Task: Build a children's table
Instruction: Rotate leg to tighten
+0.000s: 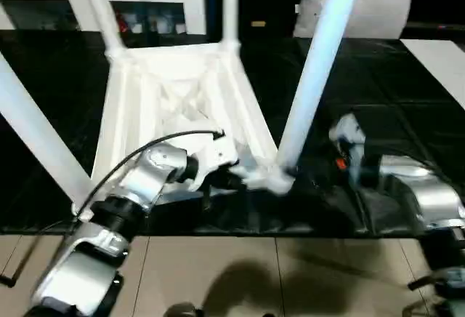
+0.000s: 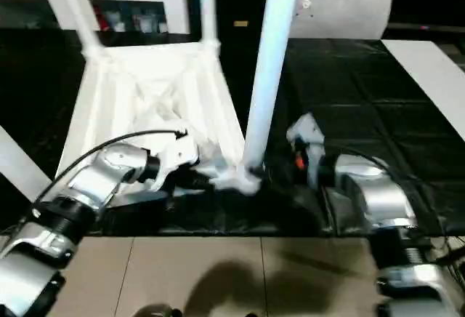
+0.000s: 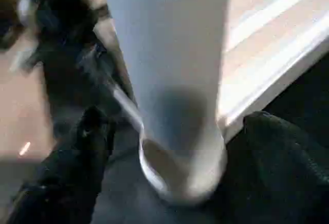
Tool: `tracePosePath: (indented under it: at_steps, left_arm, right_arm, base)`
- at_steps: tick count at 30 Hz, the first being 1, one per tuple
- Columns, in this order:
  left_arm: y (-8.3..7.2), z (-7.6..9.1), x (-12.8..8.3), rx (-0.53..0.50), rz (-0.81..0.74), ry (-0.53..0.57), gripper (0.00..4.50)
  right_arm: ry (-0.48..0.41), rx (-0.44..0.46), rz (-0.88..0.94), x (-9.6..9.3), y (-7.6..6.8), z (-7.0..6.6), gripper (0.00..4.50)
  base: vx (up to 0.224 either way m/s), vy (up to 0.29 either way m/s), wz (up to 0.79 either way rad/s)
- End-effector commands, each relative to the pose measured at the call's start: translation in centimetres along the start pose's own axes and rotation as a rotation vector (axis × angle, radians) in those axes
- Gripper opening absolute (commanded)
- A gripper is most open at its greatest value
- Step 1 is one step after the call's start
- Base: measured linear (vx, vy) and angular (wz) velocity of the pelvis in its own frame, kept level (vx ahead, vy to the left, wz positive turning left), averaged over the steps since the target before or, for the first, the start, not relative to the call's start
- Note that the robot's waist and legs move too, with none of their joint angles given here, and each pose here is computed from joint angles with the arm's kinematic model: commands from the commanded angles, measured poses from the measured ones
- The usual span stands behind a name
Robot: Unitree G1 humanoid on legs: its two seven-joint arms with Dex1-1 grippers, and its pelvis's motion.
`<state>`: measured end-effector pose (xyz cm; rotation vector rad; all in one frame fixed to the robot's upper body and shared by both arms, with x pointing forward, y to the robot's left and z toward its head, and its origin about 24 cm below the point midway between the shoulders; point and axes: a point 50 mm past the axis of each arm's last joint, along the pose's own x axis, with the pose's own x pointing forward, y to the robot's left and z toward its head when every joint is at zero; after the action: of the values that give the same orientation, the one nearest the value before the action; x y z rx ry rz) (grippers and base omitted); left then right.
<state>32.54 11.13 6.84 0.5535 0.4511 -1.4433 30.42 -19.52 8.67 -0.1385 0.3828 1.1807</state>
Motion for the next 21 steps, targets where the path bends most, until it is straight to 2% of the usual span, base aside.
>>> tracePosePath:
  at_steps: [1,2,4,5,8,10,12,14,15,18,21]
  left_arm:
    - [-1.0,0.3,0.8,0.067,-0.142,0.028,0.00]
    - [-1.2,0.3,0.7,0.084,-0.169,0.038,0.00]
    - [-1.6,0.2,0.6,0.105,-0.219,0.050,0.00]
    - [-1.8,0.2,0.6,0.112,-0.238,0.054,0.00]
    - [-2.2,0.0,0.6,0.134,-0.282,0.066,0.00]
    - [-2.3,0.0,0.6,0.143,-0.297,0.071,0.00]
    - [-2.4,-0.1,0.6,0.146,-0.303,0.073,0.00]
    - [-2.4,-0.2,0.6,0.148,-0.305,0.074,0.00]
    - [-2.4,-0.2,0.6,0.148,-0.305,0.074,0.00]
    - [-2.3,-0.1,0.5,0.150,-0.296,0.074,0.00]
    - [-2.2,-0.1,0.5,0.149,-0.291,0.073,0.00]
  right_arm:
    - [0.021,-0.046,0.069,0.0,0.4,0.2,4.42]
    - [0.037,-0.076,0.102,0.0,0.6,0.2,4.42]
    - [0.045,-0.065,0.179,0.0,0.9,0.0,4.42]
    - [0.043,-0.057,0.203,0.0,1.0,0.0,4.15]
    - [0.040,-0.028,0.286,0.1,1.5,0.0,4.15]
    - [0.047,-0.017,0.324,0.2,1.8,-0.2,3.80]
    - [0.055,-0.009,0.357,0.2,2.0,-0.4,3.71]
    - [0.058,-0.004,0.374,0.3,2.1,-0.5,3.65]
    - [0.058,-0.004,0.375,0.3,2.1,-0.5,3.41]
    - [0.058,-0.006,0.383,0.4,1.8,-0.7,3.33]
    - [0.056,-0.002,0.381,0.6,1.6,-1.1,3.00]
  base:
    - [0.000,0.000,0.00]
    - [0.000,0.000,0.00]
    - [0.000,0.000,0.00]
    - [0.000,0.000,0.00]
    - [0.000,0.000,0.00]
    - [0.000,0.000,0.00]
    - [0.000,0.000,0.00]
    - [0.000,0.000,0.00]
    - [0.000,0.000,0.00]
    - [0.000,0.000,0.00]
    - [0.000,0.000,0.00]
